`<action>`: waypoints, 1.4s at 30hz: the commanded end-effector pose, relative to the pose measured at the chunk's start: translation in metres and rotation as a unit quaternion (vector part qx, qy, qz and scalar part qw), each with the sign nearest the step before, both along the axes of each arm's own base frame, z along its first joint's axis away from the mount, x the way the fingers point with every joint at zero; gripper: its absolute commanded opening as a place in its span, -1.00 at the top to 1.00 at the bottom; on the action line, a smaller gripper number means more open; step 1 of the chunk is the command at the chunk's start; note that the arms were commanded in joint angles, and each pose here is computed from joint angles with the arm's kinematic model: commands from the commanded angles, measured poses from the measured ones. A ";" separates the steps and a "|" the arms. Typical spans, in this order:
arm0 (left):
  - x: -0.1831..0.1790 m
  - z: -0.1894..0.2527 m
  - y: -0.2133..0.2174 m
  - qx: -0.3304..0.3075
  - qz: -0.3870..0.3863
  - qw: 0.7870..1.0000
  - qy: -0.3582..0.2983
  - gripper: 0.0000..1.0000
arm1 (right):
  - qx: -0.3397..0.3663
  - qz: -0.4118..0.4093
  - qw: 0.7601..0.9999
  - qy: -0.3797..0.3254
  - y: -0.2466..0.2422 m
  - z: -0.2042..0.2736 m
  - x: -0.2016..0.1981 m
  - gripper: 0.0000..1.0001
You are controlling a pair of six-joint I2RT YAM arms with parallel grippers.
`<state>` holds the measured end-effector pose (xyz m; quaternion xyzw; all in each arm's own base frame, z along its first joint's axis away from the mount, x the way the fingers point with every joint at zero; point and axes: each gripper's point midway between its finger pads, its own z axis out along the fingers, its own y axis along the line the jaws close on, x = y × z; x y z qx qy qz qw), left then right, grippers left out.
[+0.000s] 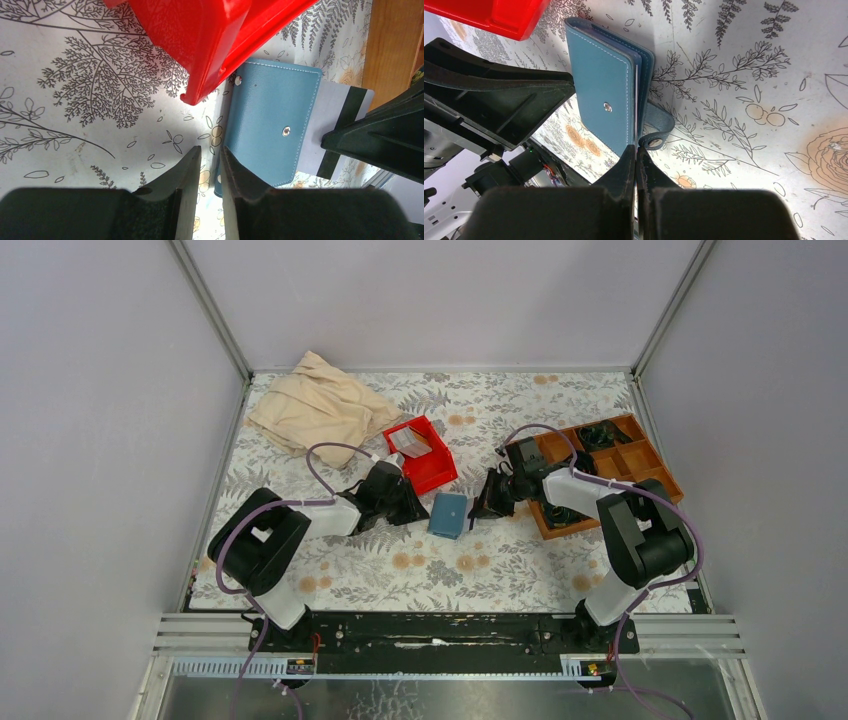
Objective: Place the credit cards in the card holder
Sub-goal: Open the card holder at the center of the board.
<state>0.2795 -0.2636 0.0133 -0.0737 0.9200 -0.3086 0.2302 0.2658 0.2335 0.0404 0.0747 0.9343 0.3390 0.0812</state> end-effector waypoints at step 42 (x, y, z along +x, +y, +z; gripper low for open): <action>-0.071 -0.077 0.051 0.122 -0.022 0.983 0.137 0.42 | 0.005 0.008 1.000 -0.009 0.017 0.004 0.010 1.00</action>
